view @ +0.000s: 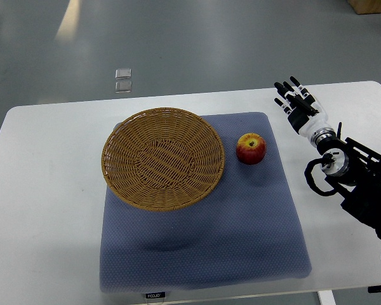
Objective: Place red apple in basket with right hand
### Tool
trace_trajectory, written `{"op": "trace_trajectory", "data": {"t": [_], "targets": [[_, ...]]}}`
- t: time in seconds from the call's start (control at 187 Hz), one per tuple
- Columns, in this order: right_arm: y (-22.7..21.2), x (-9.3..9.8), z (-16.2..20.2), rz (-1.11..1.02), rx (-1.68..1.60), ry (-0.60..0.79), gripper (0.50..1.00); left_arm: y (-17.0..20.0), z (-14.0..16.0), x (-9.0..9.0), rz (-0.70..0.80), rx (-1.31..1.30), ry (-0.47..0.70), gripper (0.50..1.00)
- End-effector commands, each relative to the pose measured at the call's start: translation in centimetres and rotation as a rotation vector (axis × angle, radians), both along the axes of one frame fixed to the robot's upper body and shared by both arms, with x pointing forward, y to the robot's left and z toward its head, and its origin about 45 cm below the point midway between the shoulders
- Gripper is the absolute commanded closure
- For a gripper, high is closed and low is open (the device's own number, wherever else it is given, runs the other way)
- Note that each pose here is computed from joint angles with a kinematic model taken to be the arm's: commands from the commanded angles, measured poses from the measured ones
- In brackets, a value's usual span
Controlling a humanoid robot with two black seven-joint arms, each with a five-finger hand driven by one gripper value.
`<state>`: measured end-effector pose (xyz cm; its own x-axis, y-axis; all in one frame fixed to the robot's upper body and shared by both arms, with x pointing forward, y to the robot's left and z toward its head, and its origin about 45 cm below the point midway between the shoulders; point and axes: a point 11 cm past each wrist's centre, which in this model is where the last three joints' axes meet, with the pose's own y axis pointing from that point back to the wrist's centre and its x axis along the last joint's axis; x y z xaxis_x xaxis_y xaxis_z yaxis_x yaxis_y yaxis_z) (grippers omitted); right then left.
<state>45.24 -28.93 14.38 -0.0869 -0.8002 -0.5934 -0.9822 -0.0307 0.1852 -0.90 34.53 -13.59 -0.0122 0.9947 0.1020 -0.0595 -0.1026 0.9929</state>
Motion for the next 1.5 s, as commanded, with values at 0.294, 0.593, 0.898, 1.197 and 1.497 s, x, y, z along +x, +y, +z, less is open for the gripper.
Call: {"op": "trace_trajectory", "data": {"t": [0.294, 0.593, 0.898, 1.197, 1.497], "targets": [[0.0, 0.0, 0.0, 0.002, 0.000, 0.000, 0.576, 0.1, 0.0, 0.0, 0.026, 0.002, -0.005, 0.500], [0.0, 0.1, 0.1, 0.000, 0.003, -0.003, 0.576, 0.0, 0.0, 0.0, 0.024, -0.001, -0.005, 0.500], [0.1, 0.3, 0.5, -0.002, 0.000, -0.008, 0.576, 0.0, 0.0, 0.0, 0.024, -0.001, -0.005, 0.500], [0.2, 2.1, 3.2, -0.012, -0.039, -0.039, 0.576, 0.0, 0.0, 0.0, 0.024, 0.001, -0.005, 0.500], [-0.2, 3.8, 5.6, -0.092, -0.182, -0.014, 0.576, 0.0, 0.0, 0.0, 0.024, 0.001, -0.005, 0.500]]}}
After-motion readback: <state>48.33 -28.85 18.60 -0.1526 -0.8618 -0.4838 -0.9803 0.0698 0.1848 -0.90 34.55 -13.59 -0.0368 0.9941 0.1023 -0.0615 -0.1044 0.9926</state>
